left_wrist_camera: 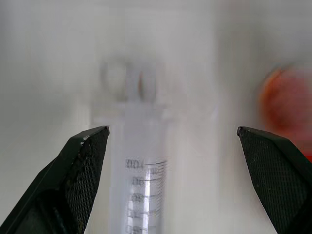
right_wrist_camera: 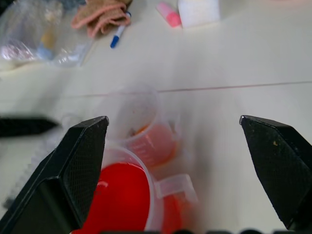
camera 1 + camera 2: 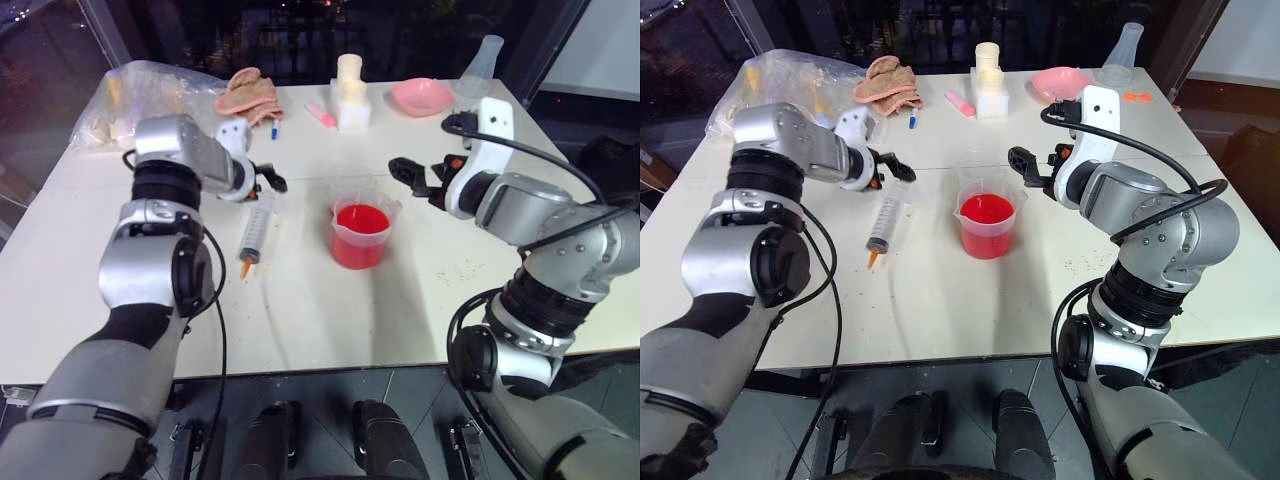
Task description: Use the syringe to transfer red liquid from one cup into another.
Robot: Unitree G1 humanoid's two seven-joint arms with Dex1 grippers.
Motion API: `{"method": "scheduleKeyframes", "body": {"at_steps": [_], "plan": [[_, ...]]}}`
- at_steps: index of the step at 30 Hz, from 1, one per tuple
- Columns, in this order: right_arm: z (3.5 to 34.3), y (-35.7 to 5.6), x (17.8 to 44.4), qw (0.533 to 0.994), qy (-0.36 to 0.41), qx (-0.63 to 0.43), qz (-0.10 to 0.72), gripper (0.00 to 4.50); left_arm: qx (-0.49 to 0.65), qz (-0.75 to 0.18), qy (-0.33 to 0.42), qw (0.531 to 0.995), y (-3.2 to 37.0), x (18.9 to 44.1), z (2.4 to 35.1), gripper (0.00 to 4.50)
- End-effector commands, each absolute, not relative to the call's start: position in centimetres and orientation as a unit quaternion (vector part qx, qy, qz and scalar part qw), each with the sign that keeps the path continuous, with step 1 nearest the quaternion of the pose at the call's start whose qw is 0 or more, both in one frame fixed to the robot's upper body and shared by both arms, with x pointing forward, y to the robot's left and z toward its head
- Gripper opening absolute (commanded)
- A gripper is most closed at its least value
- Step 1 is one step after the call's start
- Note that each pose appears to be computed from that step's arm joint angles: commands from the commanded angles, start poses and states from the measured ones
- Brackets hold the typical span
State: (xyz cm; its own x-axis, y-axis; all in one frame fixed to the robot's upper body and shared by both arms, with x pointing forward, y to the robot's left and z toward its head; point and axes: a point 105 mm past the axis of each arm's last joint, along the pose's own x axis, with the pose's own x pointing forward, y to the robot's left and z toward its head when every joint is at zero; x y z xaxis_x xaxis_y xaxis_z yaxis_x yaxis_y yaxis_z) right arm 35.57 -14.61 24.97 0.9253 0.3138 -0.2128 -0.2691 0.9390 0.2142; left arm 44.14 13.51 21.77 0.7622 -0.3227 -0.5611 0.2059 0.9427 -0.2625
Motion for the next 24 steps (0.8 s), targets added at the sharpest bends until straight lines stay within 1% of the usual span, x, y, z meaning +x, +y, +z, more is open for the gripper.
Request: {"method": "scheduleKeyframes", "body": {"at_steps": [1, 4, 6, 8, 9, 11, 13, 15, 19, 24], "plan": [[25.7, -14.2, 35.2, 0.976, 0.114, 0.073, 0.172, 4.50, -0.021, -0.146, 0.178, 0.973, 14.7, 44.4, 26.9, 4.48], [25.4, -14.0, 35.3, 0.973, 0.122, 0.068, 0.181, 4.50, -0.033, -0.149, 0.124, 0.980, 15.7, 43.9, 28.3, 4.48], [25.0, -13.9, 35.3, 0.971, 0.130, 0.059, 0.189, 4.50, -0.010, -0.151, 0.073, 0.986, 16.7, 43.2, 29.2, 4.48], [24.6, -13.9, 34.9, 0.968, 0.141, 0.022, 0.208, 4.50, 0.037, -0.151, 0.072, 0.985, 18.1, 41.9, 28.0, 4.48], [24.5, -14.0, 34.6, 0.965, 0.145, 0.004, 0.216, 4.50, 0.058, -0.159, 0.074, 0.983, 18.4, 41.3, 27.4, 4.48], [24.4, -14.4, 33.5, 0.955, 0.149, -0.056, 0.250, 4.50, 0.089, -0.202, 0.109, 0.969, 19.0, 38.9, 25.1, 4.48], [24.4, -14.8, 32.2, 0.941, 0.157, -0.094, 0.286, 4.50, 0.135, -0.263, 0.129, 0.946, 19.0, 36.6, 23.5, 4.48], [24.5, -15.0, 31.5, 0.929, 0.156, -0.121, 0.312, 4.50, 0.156, -0.299, 0.147, 0.930, 19.3, 35.3, 22.7, 4.48], [24.7, -15.3, 30.5, 0.908, 0.147, -0.175, 0.351, 4.50, 0.163, -0.335, 0.184, 0.910, 20.7, 33.5, 22.1, 4.48], [24.6, -15.3, 29.7, 0.888, 0.138, -0.209, 0.385, 4.50, 0.162, -0.356, 0.211, 0.896, 21.6, 32.0, 22.1, 4.48]]}}
